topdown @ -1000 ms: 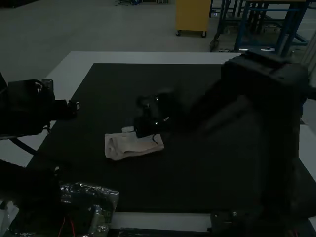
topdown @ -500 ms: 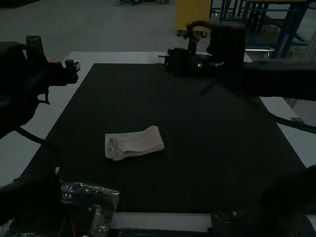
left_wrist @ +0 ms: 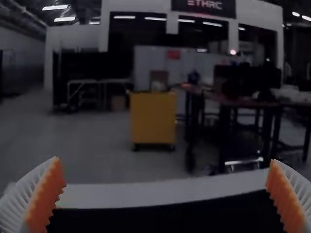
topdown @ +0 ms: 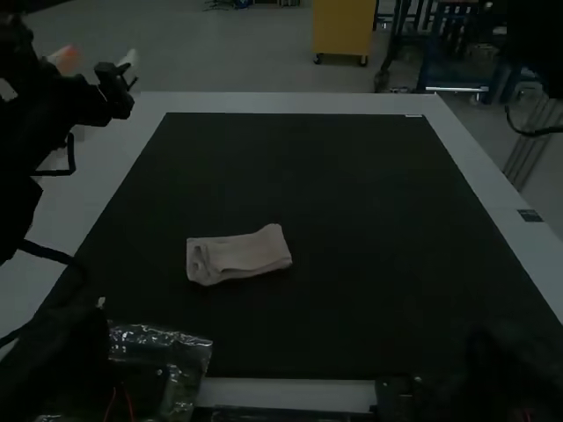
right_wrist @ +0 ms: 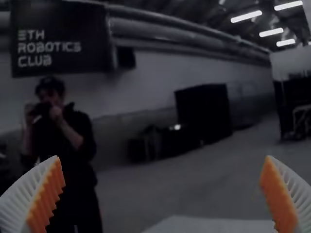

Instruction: Fold the towel.

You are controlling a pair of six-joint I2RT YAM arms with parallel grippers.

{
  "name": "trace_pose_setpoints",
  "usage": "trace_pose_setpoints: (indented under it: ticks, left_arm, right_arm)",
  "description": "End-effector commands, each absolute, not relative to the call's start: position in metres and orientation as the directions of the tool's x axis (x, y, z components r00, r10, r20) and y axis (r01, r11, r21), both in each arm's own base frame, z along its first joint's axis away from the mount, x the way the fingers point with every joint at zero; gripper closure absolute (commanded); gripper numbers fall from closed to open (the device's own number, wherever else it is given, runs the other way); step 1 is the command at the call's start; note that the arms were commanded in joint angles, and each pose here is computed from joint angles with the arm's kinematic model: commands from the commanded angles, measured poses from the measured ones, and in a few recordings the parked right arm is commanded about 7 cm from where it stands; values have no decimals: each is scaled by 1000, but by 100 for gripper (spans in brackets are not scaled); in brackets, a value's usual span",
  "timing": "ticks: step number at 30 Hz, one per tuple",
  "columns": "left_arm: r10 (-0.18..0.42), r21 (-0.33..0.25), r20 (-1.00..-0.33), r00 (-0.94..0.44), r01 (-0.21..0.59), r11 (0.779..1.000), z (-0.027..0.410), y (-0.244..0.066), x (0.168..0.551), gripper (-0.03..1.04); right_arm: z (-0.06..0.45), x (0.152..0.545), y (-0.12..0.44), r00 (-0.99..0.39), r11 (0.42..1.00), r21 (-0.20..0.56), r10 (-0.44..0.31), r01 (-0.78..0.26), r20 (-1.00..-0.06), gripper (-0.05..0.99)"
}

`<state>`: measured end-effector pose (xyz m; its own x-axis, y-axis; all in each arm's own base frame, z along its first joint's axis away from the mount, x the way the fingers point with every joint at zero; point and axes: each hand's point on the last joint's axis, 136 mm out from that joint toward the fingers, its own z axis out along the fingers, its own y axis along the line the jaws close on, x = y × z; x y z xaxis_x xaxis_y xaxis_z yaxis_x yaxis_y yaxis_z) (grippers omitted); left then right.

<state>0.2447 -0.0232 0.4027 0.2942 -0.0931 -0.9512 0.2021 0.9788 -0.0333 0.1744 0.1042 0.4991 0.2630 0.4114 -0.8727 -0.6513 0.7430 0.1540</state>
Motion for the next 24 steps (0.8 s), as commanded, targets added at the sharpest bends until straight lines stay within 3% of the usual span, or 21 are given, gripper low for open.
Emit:
trace_pose_setpoints:
  ticks: [1,4,8,11,13,15,17,20,22,23,24]
  left_arm:
    - [-93,-12,-899,427,190,982,432,-23,209,4]
    - [-82,12,-844,530,172,985,447,-23,176,4]
    - [-74,23,-789,610,150,988,449,-22,142,4]
    - [-54,27,-774,631,118,993,441,-19,129,4]
    - [-38,30,-805,592,105,994,432,-18,137,4]
    - [-26,33,-821,570,93,995,425,-16,143,4]
    - [27,56,-837,546,37,998,412,-10,153,4]
    - [28,64,-804,594,41,997,396,-9,165,4]
    - [52,81,-781,622,19,997,381,-7,173,4]
    - [84,106,-778,622,-1,994,369,-6,178,4]
    - [115,131,-784,610,-19,991,355,-6,185,4]
  right_arm:
    - [510,137,74,410,810,128,418,-573,-811,1]
    - [512,102,55,512,845,116,418,-522,-750,1]
    - [514,63,36,651,907,61,344,-417,-676,1]
    - [514,45,29,711,931,36,302,-364,-635,1]
    - [516,45,21,728,947,55,279,-316,-626,1]
    - [513,52,8,739,967,91,242,-239,-629,1]
    - [499,70,-4,721,976,144,217,-163,-658,1]
    - [456,118,-1,635,977,162,214,-139,-742,1]
    - [420,148,2,580,986,131,166,-102,-797,1]
    - [400,163,3,543,993,92,115,-68,-832,1]
    - [381,176,5,514,1000,6,14,-16,-858,1]
